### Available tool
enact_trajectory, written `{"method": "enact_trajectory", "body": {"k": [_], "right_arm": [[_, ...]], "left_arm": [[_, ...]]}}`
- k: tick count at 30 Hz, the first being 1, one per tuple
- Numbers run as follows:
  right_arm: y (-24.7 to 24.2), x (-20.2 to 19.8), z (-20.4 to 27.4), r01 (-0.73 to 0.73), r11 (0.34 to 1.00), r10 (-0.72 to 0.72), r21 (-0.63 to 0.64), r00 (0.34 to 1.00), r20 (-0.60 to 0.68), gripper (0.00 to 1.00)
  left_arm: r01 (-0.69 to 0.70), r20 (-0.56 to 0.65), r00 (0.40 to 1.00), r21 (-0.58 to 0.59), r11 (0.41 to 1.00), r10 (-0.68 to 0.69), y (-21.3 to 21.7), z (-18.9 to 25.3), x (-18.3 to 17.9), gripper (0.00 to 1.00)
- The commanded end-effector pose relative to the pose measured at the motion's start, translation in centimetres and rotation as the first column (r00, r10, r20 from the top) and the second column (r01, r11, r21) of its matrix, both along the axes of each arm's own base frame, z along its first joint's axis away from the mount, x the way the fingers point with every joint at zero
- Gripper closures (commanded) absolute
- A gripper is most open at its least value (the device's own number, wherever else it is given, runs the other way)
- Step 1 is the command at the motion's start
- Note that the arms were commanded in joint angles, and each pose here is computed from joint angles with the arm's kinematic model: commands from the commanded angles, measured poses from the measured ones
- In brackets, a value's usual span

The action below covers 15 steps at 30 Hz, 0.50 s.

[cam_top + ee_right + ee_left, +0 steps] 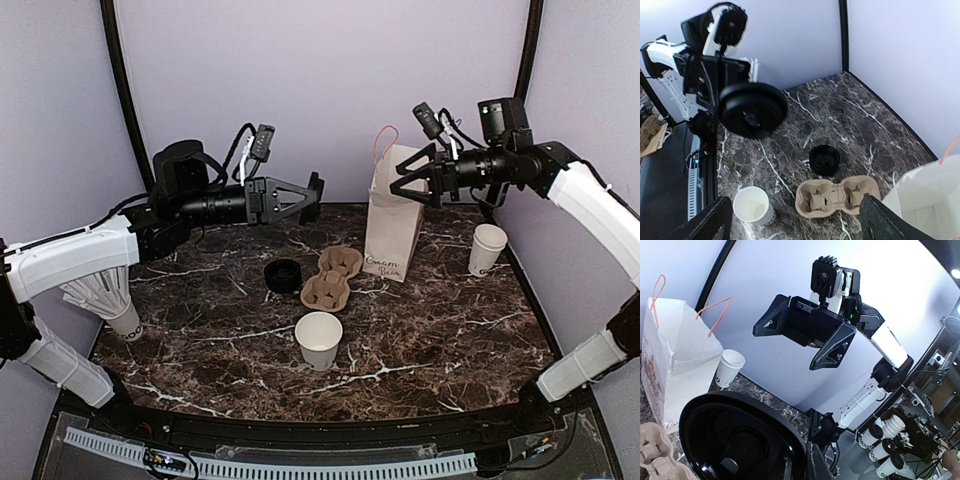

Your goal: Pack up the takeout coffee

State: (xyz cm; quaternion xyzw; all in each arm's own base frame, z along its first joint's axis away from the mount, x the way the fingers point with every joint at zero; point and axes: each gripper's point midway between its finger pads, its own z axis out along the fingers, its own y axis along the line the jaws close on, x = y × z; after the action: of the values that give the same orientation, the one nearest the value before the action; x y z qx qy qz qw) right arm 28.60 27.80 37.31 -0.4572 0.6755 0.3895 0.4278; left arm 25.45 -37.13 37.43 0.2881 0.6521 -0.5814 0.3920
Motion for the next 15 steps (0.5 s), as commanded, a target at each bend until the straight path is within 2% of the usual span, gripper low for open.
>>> {"method": "enact_trajectory", "body": {"k": [1,6,9,15], "right_arm": [[3.8,-1.4,2.6,-0.081,0.995,0.084,0.064,0.996,-0.031,0.10],[7.3,-1.8,1.5,-0.029,0.995,0.041,-0.097,0.991,0.129,0.10],[8.7,-2.0,1.4,0.000,0.985,0.042,-0.170,0.969,0.245,0.02],[10.1,-2.3,2.9,0.029,0.984,0.026,-0.174,0.951,0.308,0.01]], "left_arm": [[0.089,0.108,0.992,-0.203,0.975,-0.068,1.0,5.1,-2.8,0.95],[0.081,0.072,0.995,-0.246,0.966,-0.066,1.3,5.3,-2.8,0.95],[0.079,0.038,0.997,-0.256,0.963,-0.071,1.2,5.4,-2.6,0.96],[0.091,0.026,0.996,-0.269,0.959,-0.088,0.9,5.6,-2.5,0.96]]}}
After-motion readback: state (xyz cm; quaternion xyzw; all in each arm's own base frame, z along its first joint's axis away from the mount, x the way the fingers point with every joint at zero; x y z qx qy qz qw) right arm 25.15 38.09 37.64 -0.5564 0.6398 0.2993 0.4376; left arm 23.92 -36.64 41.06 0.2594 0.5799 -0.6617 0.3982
